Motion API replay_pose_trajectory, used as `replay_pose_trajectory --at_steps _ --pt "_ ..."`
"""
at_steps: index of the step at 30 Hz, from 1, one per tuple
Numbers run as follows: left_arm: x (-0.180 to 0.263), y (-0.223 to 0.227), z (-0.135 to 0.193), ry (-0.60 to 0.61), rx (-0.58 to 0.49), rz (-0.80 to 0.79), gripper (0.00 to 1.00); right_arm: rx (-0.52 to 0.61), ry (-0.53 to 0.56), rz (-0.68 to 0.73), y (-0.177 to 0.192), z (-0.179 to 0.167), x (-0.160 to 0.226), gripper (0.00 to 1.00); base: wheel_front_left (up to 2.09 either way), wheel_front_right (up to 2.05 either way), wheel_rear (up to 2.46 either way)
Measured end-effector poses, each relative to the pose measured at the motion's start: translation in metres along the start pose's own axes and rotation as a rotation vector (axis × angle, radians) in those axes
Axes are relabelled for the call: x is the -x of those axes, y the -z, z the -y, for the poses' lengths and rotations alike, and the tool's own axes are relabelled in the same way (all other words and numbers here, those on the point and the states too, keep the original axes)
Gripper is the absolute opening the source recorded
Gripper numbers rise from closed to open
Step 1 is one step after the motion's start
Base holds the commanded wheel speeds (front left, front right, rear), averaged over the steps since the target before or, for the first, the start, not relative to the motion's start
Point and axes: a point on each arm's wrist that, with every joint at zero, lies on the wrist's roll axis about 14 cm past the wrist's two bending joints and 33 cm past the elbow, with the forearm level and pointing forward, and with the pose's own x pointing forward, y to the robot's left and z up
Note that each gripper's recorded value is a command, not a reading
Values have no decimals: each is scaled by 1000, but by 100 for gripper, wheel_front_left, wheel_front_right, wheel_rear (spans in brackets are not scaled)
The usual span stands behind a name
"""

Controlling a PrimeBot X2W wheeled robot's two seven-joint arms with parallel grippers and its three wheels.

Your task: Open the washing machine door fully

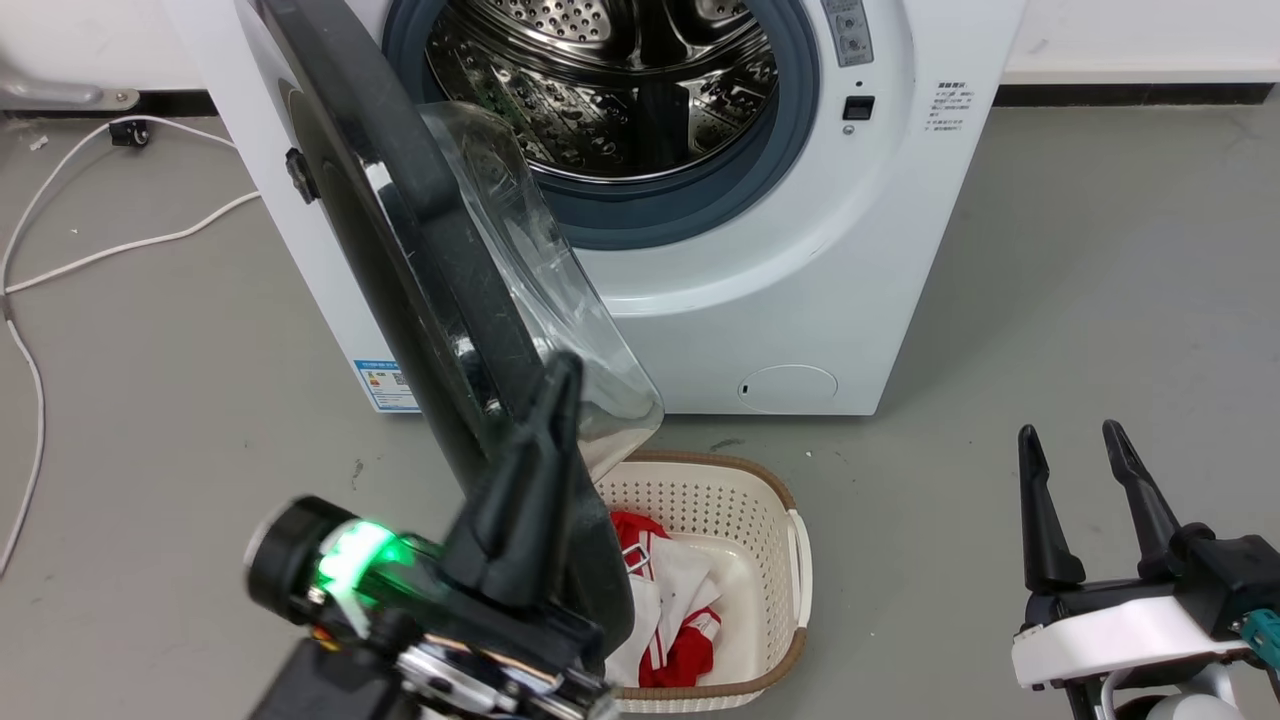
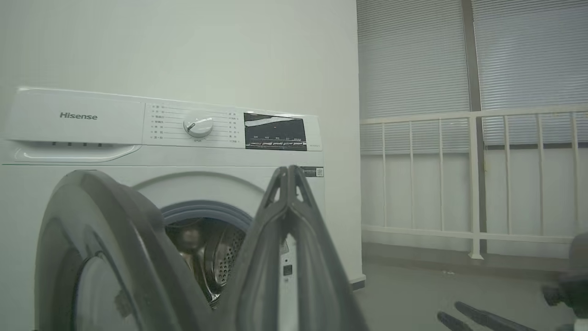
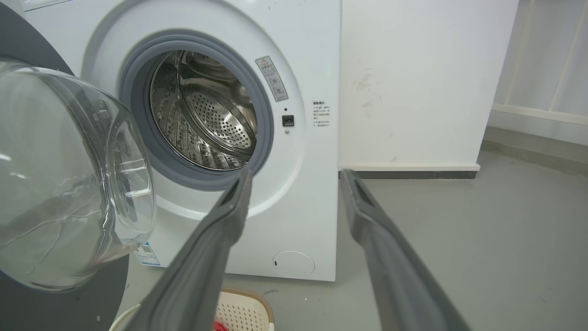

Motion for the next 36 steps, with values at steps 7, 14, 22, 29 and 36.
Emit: replay_pose_trajectory --at_steps 7,14,22,29,36 --pt "39 60 24 29 92 -285 0 -10 -5 -5 2 -2 0 100 0 0 0" --pt "81 111 40 61 143 -527 0 -17 -11 -17 5 -4 -1 100 0 0 0" --pt "83 131 32 36 128 -564 0 -25 -10 -31 10 -5 -1 100 0 0 0" --pt "73 144 24 7 139 -561 0 -38 -9 -44 15 -5 0 100 0 0 0" --pt "73 148 22 -11 147 -570 0 -47 -8 -55 19 -5 -1 100 0 0 0"
